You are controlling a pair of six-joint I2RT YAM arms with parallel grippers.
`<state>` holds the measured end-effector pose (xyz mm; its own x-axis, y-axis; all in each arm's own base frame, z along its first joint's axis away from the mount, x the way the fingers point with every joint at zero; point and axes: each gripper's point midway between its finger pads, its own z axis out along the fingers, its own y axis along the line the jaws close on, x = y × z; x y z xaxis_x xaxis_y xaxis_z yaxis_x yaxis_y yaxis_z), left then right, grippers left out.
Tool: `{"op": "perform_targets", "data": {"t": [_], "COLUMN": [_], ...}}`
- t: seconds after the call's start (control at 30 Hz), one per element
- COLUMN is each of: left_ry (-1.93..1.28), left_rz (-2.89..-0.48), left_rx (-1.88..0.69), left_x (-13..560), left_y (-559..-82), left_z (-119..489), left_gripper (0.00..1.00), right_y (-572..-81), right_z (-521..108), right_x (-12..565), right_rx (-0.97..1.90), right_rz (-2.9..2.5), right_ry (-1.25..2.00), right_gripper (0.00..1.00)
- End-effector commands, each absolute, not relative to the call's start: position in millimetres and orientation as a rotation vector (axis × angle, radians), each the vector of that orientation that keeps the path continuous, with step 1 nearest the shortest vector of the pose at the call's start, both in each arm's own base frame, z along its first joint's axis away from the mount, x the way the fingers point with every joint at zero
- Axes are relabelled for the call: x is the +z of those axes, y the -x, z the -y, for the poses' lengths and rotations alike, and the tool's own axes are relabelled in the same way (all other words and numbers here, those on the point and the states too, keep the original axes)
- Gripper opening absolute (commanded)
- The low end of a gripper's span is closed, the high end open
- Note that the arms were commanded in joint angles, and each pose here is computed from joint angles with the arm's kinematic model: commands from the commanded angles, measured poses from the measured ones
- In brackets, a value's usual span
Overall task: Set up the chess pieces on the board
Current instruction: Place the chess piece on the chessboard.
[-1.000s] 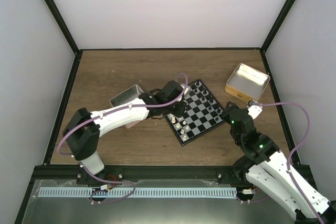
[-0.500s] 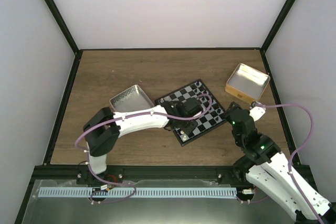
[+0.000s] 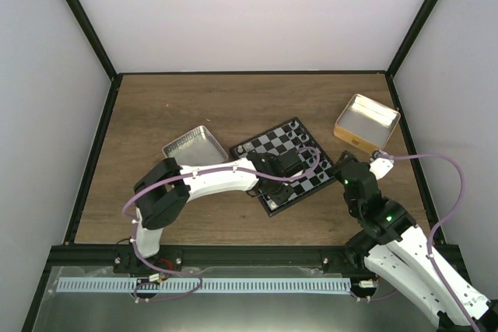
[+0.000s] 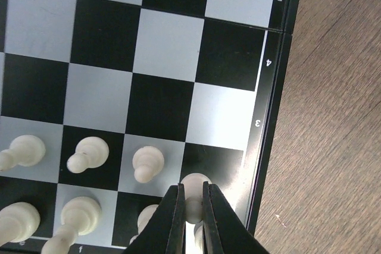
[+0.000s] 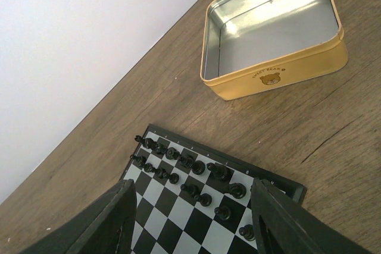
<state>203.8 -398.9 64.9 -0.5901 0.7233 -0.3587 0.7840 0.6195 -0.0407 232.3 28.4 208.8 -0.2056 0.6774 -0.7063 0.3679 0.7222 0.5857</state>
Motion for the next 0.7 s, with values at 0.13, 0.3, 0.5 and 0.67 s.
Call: {"op": "perform_targets", "data": {"t": [0.13, 0.3, 0.5, 0.67], "left_ry": [-1.270, -1.291, -1.290, -1.286], "left_rz": [-2.557, -2.569, -2.577, -2.580], "left_rx": [-0.312, -0.351, -0.354, -0.375], "left_x": [53.1, 49.8, 46.9, 47.0], "left_y": [-195.7, -190.7, -190.1, -188.9], "left_z": [408.0, 411.7, 412.6, 414.5], "left_gripper": [0.08, 0.11, 0.12, 0.18], "right_y": [-232.3, -231.9, -232.0, -232.0], "right_z": [-21.1, -21.6, -22.5, -23.3], "right_x": [221.5, 220.4, 219.6, 218.4], "right_rx": [0.341, 0.342, 0.346, 0.347], "right_rz": [-1.772, -1.777, -1.780, -1.786], "right_ry": [-0.852, -0.849, -0.847, -0.843], "right_gripper": [0.54, 0.54, 0.55, 0.55]}}
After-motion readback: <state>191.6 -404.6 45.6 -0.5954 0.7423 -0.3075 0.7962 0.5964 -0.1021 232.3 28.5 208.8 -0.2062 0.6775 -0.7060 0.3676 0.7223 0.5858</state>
